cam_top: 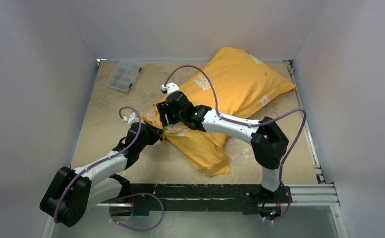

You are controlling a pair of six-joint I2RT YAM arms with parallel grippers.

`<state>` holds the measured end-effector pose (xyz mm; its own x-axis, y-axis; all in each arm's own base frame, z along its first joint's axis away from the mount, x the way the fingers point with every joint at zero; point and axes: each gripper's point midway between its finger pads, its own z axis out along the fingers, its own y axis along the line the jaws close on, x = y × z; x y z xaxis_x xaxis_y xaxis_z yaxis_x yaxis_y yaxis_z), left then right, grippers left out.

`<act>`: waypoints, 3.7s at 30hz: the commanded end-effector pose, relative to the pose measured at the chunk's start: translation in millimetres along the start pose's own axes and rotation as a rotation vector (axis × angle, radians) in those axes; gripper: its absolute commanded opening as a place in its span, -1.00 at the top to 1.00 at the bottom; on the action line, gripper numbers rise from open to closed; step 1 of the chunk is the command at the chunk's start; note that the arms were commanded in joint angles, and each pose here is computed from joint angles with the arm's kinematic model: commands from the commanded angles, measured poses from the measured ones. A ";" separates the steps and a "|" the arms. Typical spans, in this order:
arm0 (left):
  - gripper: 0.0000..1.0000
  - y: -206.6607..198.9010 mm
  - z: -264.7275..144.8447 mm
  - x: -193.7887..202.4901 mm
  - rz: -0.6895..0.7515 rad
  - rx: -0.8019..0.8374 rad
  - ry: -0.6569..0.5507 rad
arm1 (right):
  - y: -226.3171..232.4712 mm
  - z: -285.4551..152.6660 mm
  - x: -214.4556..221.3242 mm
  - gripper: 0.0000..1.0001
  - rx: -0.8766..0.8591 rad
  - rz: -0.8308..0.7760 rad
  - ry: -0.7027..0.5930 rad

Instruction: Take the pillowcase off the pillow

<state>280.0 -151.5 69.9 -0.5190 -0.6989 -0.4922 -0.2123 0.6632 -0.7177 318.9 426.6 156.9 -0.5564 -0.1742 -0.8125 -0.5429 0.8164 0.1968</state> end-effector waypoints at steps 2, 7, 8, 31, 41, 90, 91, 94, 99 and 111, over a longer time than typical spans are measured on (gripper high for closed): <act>1.00 14.9 -1.5 10.6 0.005 -0.036 0.035 | -20.4 6.2 17.6 -0.40 0.104 0.042 0.048; 1.00 13.0 -2.1 10.2 0.004 -0.029 0.036 | -61.8 26.2 54.6 -0.46 0.335 0.069 0.125; 1.00 13.0 -2.4 10.5 0.004 -0.029 0.038 | -69.8 28.2 60.6 -0.49 0.379 0.081 0.134; 1.00 17.4 2.6 13.4 -0.001 -0.034 0.038 | -116.6 59.9 93.9 0.56 0.557 0.179 0.151; 1.00 -6.2 7.6 -14.1 0.044 -0.034 -0.034 | -91.6 -13.5 0.3 1.00 0.276 0.176 -0.038; 1.00 -92.9 -1.2 45.7 0.338 0.164 0.039 | -62.6 -228.1 -219.2 1.00 -0.226 0.340 -0.786; 1.00 -95.3 -4.2 50.5 0.365 0.165 0.037 | -61.4 -223.3 -221.6 1.00 -0.231 0.350 -0.786; 1.00 -105.4 -16.1 66.9 0.428 0.182 0.037 | -62.8 -197.0 -221.2 1.00 -0.217 0.367 -0.751; 1.00 -104.7 -34.2 94.8 0.457 0.211 0.069 | -68.8 -156.0 -211.6 1.00 -0.174 0.390 -0.689; -0.17 -116.5 -65.9 49.1 0.465 0.164 -0.027 | -85.6 -126.2 -183.6 -0.20 -0.051 0.367 -0.558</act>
<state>220.6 -257.7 123.6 -0.5613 -0.3461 -0.7518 0.1706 0.8405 -0.5142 385.4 336.6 290.4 -0.4548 0.3342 -0.8255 -0.3925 0.7568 0.5226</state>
